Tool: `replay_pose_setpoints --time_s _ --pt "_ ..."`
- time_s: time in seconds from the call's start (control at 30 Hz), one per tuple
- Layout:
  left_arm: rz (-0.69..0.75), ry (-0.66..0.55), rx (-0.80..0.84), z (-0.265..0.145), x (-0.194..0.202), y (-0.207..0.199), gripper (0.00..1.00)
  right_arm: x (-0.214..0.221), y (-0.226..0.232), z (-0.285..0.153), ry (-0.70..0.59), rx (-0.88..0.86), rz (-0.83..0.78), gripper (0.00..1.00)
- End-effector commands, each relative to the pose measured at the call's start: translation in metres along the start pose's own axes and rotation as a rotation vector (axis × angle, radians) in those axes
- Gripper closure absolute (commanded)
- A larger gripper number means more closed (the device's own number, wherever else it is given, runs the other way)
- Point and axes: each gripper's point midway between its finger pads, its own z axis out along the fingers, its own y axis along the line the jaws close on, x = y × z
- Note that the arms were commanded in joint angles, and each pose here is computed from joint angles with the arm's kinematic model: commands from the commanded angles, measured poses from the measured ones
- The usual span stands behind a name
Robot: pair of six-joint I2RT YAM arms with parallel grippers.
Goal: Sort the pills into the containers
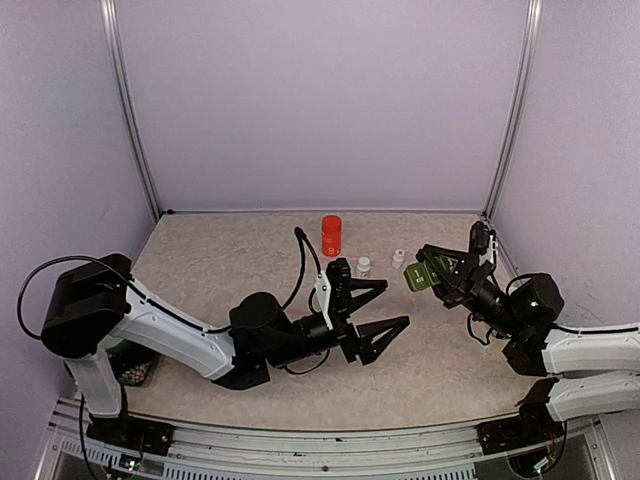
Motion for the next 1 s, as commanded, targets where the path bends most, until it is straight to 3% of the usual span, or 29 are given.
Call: replay_pose_setpoints --time_s 0.0,0.17,0.3,0.63,0.97 --pt "-0.151 -0.11 0.194 -0.001 -0.046 -0.022 0.13 -0.014 0.029 0.001 -0.051 -0.122 -0.171 0.89" --pt "-0.309 -0.166 0.441 -0.01 -0.072 -0.027 0.1 -0.01 0.038 0.007 -0.002 -0.215 -0.239 0.88" --pt "-0.46 -0.17 0.545 -0.015 -0.079 -0.018 0.13 -0.013 0.049 0.004 -0.019 -0.295 -0.264 0.87" --pt "-0.499 -0.065 0.434 0.001 -0.059 -0.012 0.12 -0.023 0.058 0.016 -0.038 -0.241 -0.452 0.87" --pt "-0.509 -0.029 0.5 0.019 -0.068 -0.022 0.09 -0.015 0.061 0.034 0.062 -0.21 -0.557 0.85"
